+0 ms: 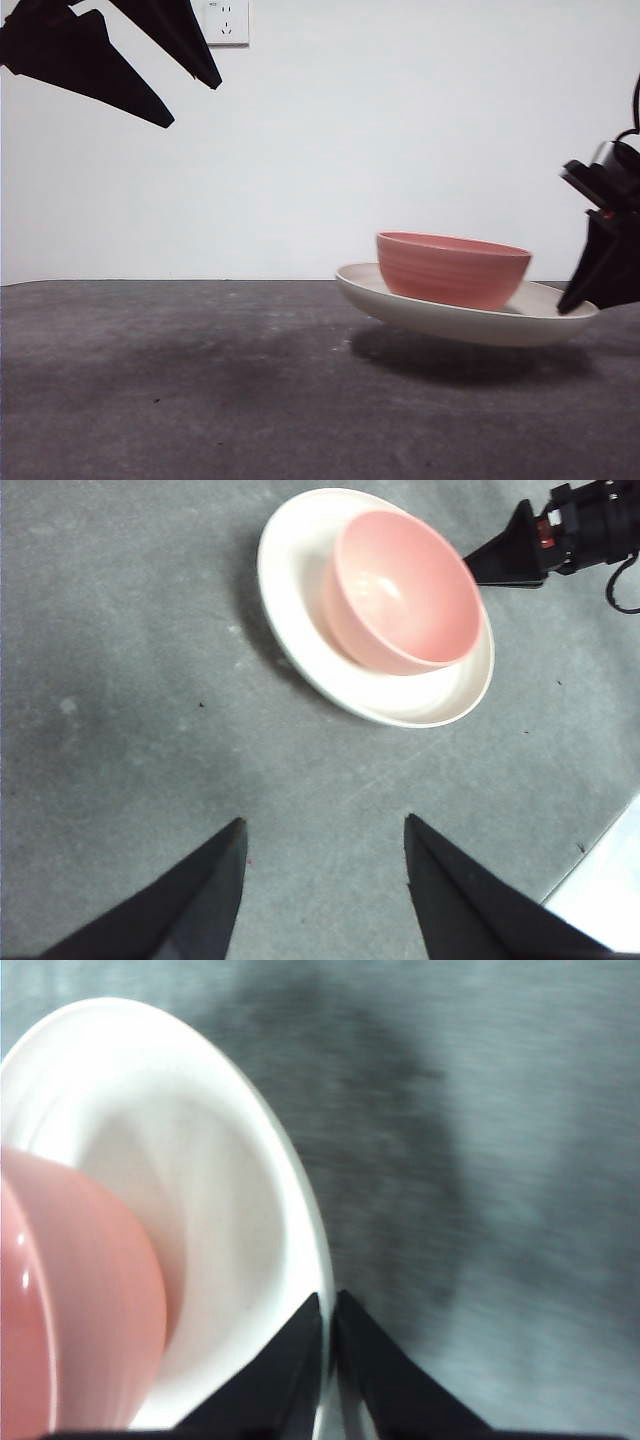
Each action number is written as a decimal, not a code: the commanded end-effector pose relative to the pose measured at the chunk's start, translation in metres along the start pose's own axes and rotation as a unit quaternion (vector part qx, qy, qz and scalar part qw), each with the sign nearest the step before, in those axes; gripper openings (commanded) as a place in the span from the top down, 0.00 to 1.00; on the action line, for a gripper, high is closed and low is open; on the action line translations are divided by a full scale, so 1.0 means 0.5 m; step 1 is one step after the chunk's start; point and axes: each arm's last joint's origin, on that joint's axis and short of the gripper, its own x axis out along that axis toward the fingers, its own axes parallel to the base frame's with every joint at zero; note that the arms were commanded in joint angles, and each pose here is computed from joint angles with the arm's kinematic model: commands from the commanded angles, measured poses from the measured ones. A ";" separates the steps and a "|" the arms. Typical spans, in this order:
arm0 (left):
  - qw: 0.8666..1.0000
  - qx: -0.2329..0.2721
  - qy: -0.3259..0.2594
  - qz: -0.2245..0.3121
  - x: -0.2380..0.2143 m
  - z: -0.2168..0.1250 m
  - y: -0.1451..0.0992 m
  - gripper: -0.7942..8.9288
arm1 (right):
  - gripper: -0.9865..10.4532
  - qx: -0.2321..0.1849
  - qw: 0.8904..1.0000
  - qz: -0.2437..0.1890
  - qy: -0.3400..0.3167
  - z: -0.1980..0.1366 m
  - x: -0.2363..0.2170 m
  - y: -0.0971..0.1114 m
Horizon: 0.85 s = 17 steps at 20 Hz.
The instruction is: Place the red bowl on the white plate
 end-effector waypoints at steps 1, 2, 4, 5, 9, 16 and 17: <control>1.000 0.011 -0.006 -0.005 0.000 0.007 -0.006 0.66 | 0.91 -0.003 1.000 0.002 -0.001 0.006 0.013 0.026; 1.000 0.011 -0.005 -0.005 0.000 0.007 -0.006 0.66 | 0.91 -0.011 1.000 -0.003 0.001 0.006 0.022 0.042; 1.000 0.011 -0.005 -0.005 0.000 0.007 -0.006 0.66 | 0.91 -0.032 0.999 -0.004 0.003 0.010 0.035 0.075; 1.000 0.010 -0.005 -0.005 0.000 0.007 -0.006 0.66 | 0.91 -0.040 0.999 -0.005 0.003 0.012 0.041 0.092; 1.000 0.010 -0.005 -0.005 0.000 0.007 -0.006 0.66 | 0.91 -0.069 0.998 -0.004 -0.007 0.024 0.059 0.156; 1.000 0.010 -0.003 -0.004 0.000 0.006 -0.006 0.66 | 0.91 -0.064 0.998 0.004 0.013 0.038 0.108 0.186; 1.000 0.010 -0.002 -0.004 0.000 0.006 -0.006 0.66 | 0.91 -0.064 0.998 0.003 0.022 0.039 0.122 0.186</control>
